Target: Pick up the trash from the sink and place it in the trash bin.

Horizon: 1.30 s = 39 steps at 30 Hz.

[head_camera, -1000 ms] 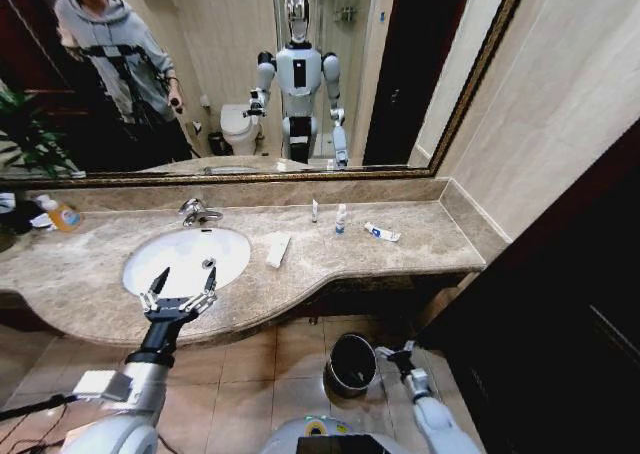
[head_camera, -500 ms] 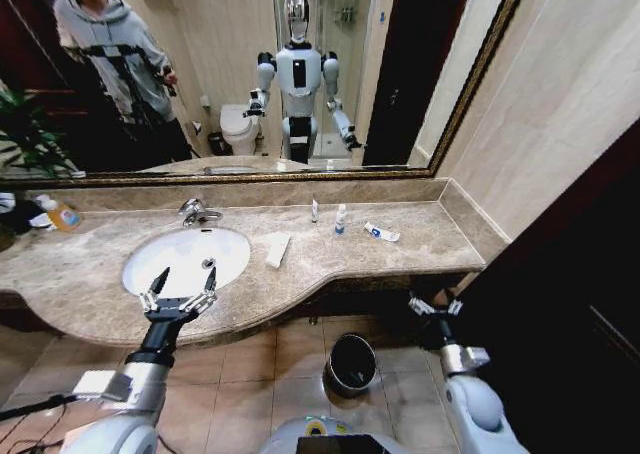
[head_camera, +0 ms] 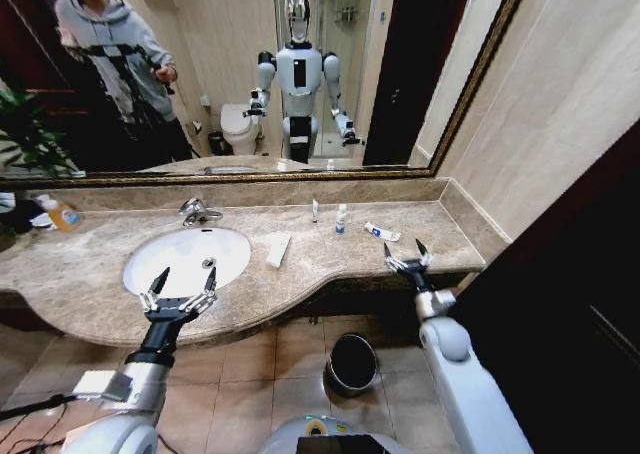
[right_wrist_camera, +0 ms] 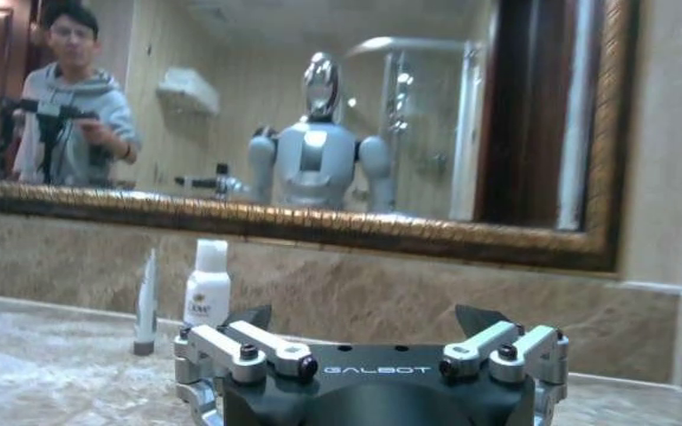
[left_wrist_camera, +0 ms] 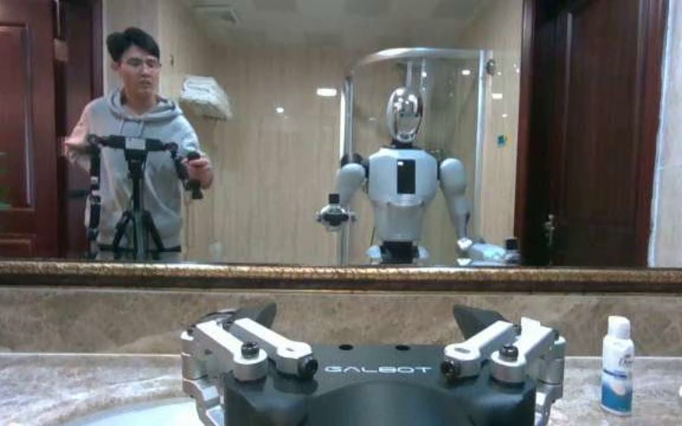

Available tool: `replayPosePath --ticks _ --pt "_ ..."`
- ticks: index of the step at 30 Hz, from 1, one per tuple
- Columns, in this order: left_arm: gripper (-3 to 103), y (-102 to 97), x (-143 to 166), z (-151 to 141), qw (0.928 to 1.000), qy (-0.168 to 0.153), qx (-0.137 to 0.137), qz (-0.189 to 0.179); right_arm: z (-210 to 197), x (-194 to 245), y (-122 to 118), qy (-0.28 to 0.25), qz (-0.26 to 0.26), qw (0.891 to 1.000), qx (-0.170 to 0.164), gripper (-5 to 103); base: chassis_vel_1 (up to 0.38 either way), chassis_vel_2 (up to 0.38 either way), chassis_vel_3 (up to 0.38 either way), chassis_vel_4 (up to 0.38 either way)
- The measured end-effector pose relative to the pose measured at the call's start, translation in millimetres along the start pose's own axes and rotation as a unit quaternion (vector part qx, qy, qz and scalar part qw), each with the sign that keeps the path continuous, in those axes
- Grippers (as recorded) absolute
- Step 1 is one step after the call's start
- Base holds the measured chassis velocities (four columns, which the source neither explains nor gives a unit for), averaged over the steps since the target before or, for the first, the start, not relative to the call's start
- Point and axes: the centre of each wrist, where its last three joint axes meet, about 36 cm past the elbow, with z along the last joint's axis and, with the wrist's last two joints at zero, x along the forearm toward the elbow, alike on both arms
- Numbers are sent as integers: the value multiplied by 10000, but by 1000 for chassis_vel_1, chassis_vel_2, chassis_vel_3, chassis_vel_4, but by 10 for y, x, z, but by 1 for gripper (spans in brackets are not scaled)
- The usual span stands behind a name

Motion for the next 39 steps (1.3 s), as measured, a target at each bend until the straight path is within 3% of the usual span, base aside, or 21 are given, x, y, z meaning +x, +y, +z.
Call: replayPosePath --ticks 15,27,33,36,38,39 --pt "100 0 0 0 10000 0 0 1 222 -1111 -105 472 -480 9977 -8 100 0 0 0 0" --pt "100 0 0 0 10000 0 0 1 359 -1259 -174 914 -622 9938 125 103 0 0 0 0" --pt "100 0 0 0 10000 0 0 1 407 -1247 -182 1103 -624 9914 316 89 0 0 0 0" --pt "100 0 0 0 10000 0 0 1 418 -1239 -170 1123 -569 9915 314 73 0 0 0 0" --pt "100 0 0 0 10000 0 0 1 418 -1239 -168 1123 -561 9916 313 73 0 0 0 0" --pt "100 0 0 0 10000 0 0 1 417 -1238 -165 1122 -539 9917 309 67 0 0 0 0"
